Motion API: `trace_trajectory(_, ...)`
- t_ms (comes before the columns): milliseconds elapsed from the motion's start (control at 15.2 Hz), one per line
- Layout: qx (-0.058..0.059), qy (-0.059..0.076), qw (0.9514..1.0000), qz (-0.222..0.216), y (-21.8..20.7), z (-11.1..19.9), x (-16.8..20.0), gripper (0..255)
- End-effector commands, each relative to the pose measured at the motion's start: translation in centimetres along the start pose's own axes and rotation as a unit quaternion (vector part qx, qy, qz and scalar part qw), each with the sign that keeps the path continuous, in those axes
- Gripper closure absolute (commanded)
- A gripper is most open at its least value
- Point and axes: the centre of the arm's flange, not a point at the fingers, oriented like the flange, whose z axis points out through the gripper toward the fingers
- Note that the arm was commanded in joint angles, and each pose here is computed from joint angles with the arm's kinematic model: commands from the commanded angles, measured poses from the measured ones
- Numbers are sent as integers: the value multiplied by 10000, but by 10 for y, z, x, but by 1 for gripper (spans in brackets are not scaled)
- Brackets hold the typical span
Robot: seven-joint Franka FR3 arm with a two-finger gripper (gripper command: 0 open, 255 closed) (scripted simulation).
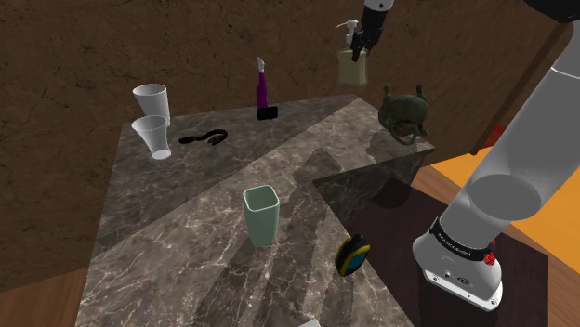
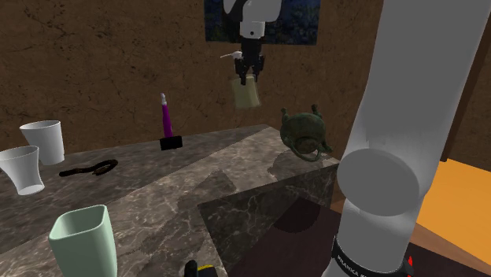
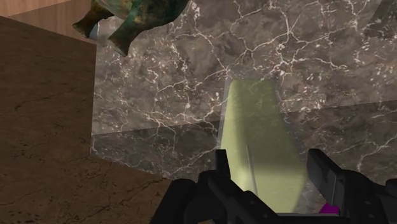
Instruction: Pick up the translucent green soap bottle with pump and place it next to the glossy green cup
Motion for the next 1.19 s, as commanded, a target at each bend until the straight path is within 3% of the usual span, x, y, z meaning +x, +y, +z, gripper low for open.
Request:
trace_trajectory(0, 0, 0, 10000, 0, 0, -10, 2, 255)
trace_trajectory(1122, 0, 0, 10000, 0, 10, -98, 18, 255)
